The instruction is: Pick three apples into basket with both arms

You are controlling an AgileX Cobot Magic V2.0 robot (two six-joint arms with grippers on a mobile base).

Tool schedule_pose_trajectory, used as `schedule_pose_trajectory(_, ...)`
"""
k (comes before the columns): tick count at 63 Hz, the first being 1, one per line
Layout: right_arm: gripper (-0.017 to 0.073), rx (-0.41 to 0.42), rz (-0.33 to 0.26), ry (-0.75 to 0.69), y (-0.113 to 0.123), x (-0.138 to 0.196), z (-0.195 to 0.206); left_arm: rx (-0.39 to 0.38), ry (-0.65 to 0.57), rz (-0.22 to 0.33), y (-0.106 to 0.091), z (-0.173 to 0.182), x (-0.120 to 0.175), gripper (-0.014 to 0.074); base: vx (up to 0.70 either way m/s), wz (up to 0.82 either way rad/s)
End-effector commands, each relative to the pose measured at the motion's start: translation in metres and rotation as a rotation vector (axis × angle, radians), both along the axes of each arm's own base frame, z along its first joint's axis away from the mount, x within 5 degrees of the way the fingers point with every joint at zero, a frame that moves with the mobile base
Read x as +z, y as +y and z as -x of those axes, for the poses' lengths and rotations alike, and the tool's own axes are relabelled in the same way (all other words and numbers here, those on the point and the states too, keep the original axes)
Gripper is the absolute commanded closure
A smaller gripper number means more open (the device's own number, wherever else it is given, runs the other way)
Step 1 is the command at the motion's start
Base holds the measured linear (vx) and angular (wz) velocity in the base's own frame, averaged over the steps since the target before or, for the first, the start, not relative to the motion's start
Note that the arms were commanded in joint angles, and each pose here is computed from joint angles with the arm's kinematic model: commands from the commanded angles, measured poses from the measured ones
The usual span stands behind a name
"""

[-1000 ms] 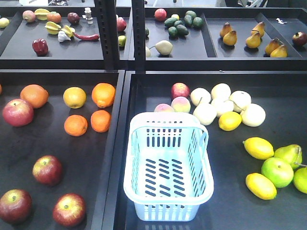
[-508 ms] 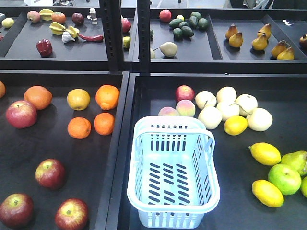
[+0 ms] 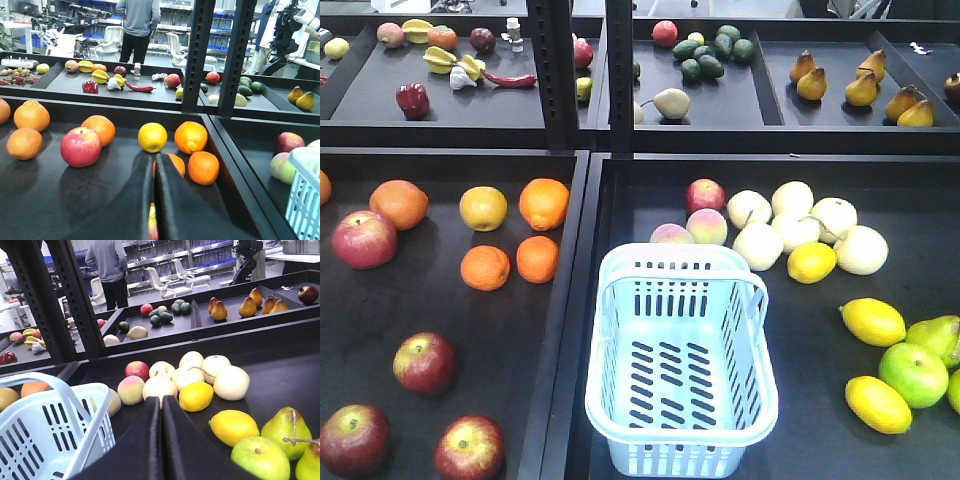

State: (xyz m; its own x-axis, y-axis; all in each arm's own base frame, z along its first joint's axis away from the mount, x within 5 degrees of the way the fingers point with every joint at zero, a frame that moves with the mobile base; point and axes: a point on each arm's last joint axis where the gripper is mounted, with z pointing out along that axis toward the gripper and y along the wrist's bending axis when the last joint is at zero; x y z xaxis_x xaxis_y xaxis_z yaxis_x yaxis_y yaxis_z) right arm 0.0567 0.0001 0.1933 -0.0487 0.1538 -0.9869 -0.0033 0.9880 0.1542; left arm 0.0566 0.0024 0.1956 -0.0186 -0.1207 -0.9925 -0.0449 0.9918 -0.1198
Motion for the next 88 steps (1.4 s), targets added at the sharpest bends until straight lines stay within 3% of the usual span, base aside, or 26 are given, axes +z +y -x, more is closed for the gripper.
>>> schedule_pose_trajectory(1,0.0564,0.003,0.011,-0.067,0.0004,0.0027,0.0003,-0.006,-0.113,0.008,-0.0004,0.0025,0.0161,0.06,0.0,0.0)
schedule_pose_trajectory(62,0.0564,0.003,0.011,-0.067,0.0004,0.0027,0.0003,-0.006,-0.135,0.015,-0.0004,0.0027,0.0181,0.06,0.0,0.0)
schedule_pose_trajectory(64,0.0564,0.003,0.011,-0.067,0.0004,0.0027,0.0003,-0.007,-0.136,0.032,-0.0004,0.0027,0.0181,0.06,0.0,0.0)
schedule_pose_trajectory(68,0.0564,0.003,0.011,-0.067,0.0004,0.0027,0.0003,-0.011,-0.147,0.117,-0.0003,0.0028,0.0188,0.06,0.0,0.0)
schedule_pose_trajectory(77,0.0564,0.003,0.011,-0.067,0.0004,0.0027,0.0003,-0.022,-0.171,0.403,0.0001,0.0029,0.0201,0.06,0.0,0.0)
schedule_pose_trajectory(80,0.0564,0.003,0.011,-0.067,0.0004,0.0027,0.0003,-0.025,-0.178,0.472,0.0003,0.003,0.0205,0.06,0.0,0.0)
schedule_pose_trajectory(84,0.0564,0.003,0.011,-0.067,0.0004,0.0027,0.0003,-0.027,-0.182,0.553,0.0005,0.003,0.0205,0.06,0.0,0.0)
schedule_pose_trajectory(88,0.0564,0.003,0.011,-0.067,0.0004,0.0027,0.0003,-0.028,-0.183,0.59,0.0006,0.003,0.0205,0.06,0.0,0.0)
